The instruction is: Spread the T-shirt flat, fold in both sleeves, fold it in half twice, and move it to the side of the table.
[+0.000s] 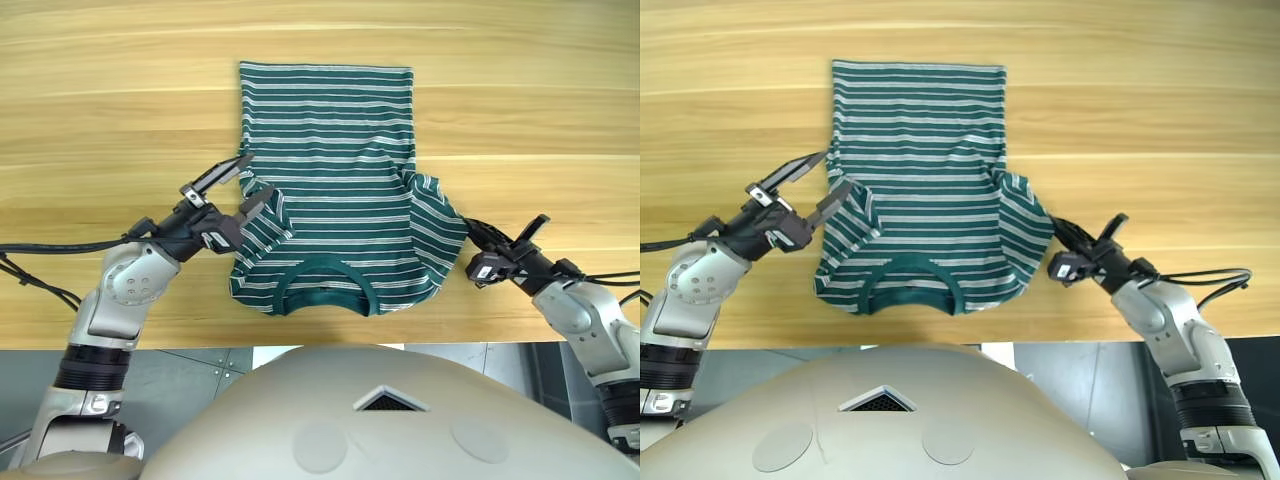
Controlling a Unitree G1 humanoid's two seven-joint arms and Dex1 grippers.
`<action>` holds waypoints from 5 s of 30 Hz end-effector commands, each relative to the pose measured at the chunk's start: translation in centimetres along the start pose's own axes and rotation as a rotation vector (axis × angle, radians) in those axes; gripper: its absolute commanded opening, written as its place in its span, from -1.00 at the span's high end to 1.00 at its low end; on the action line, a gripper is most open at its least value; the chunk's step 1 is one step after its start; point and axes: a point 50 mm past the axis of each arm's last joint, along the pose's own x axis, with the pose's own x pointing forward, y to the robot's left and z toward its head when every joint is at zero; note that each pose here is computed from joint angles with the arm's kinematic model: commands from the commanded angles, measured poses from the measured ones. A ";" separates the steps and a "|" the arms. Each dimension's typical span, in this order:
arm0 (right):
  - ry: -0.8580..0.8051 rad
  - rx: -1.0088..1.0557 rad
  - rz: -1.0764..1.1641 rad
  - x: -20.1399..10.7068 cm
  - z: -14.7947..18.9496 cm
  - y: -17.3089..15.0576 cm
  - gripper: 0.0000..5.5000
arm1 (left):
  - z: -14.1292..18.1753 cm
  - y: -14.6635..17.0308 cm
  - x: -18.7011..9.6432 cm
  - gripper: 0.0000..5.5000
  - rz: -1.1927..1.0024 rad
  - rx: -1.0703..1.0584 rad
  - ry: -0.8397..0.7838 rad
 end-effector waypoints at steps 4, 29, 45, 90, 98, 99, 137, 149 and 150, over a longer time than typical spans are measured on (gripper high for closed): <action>-0.206 0.150 -0.191 0.8 3.3 -1.8 1.00 | -0.2 0.0 0.1 0.07 -0.002 -0.005 -0.008; -0.409 0.221 -0.026 4.2 6.7 -0.3 1.00 | -0.8 -1.0 0.8 0.07 -0.036 -0.045 -0.023; -0.331 0.123 0.250 2.6 4.3 0.5 0.07 | -2.7 0.7 -2.1 0.07 -0.125 0.018 0.116; -0.208 0.235 0.004 2.3 -3.3 -7.2 0.07 | -0.6 -5.8 -7.1 -0.05 -0.753 -0.091 0.189; -0.215 0.230 0.012 2.0 -3.1 -7.0 0.07 | -0.4 -6.6 -7.2 0.30 -0.794 -0.116 0.152; -0.216 0.229 0.014 2.0 -3.0 -6.9 0.07 | -0.1 -6.8 -7.2 0.40 -0.800 -0.125 0.139; -0.236 0.039 0.340 -3.5 2.7 0.7 0.07 | 0.0 -6.7 -2.1 0.96 -0.522 -0.188 0.032; -0.258 0.070 0.312 -3.2 3.0 0.5 0.73 | 0.4 -6.4 -3.0 0.96 -0.497 -0.199 0.040; -0.258 0.071 0.307 -3.2 3.0 0.5 0.81 | 0.5 -6.4 -3.1 0.96 -0.489 -0.204 0.041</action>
